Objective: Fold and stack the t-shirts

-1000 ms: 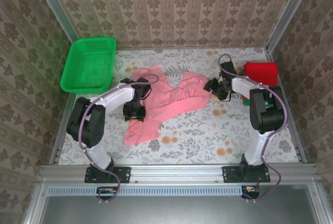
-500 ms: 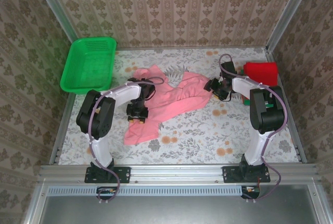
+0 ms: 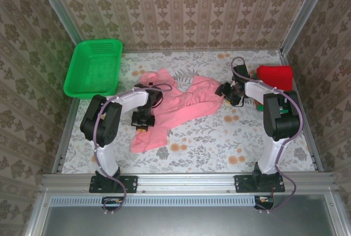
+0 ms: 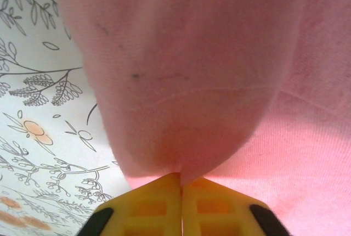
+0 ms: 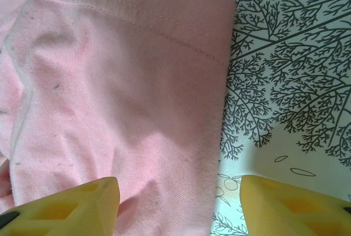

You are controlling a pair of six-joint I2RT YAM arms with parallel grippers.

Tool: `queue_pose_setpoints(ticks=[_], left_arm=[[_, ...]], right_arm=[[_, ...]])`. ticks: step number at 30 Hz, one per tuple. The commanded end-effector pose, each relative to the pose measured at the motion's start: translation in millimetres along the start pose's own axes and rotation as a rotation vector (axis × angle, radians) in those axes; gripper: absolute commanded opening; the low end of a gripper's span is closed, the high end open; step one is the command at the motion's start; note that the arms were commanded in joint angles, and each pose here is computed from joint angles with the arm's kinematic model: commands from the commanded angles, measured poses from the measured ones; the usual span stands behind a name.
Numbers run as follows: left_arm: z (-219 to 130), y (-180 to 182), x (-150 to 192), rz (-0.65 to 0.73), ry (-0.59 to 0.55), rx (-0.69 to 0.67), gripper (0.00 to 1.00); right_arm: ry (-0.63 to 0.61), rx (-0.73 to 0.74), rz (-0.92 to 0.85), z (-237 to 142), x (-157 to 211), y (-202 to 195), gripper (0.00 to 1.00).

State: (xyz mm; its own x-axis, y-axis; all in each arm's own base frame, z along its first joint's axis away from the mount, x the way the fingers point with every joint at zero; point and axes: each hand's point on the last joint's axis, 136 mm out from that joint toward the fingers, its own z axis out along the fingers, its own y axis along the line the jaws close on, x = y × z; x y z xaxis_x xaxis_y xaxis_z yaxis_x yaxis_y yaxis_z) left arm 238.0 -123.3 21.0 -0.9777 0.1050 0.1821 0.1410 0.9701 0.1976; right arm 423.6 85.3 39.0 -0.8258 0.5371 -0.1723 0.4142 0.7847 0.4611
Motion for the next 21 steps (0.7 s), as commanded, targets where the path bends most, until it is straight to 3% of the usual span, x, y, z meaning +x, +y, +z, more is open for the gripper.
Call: queue_pose_setpoints(ticks=[1,6,10,16,21], left_arm=[[-3.6,5.7,-2.8,-0.017,-0.011,-0.012,0.0],[-16.6,16.3,0.2,-0.089,-0.068,0.016,0.0],[-25.3,23.9,4.4,-0.244,-0.161,0.136,0.0],[-24.0,47.8,3.9,-0.64,-0.292,0.41,0.0],[-21.9,55.9,6.7,-0.81,-0.336,0.54,0.0]], right_arm=[[-0.01,0.001,0.019,-6.9,-2.3,0.1,0.6],[-0.093,0.018,0.054,-22.7,-13.8,-10.0,0.57],[-0.15,0.036,0.088,-33.9,-25.1,-23.9,0.54],[-0.092,0.033,0.026,-26.2,-29.1,-19.3,0.56],[-0.044,0.014,-0.056,-16.5,-30.6,2.9,0.57]])
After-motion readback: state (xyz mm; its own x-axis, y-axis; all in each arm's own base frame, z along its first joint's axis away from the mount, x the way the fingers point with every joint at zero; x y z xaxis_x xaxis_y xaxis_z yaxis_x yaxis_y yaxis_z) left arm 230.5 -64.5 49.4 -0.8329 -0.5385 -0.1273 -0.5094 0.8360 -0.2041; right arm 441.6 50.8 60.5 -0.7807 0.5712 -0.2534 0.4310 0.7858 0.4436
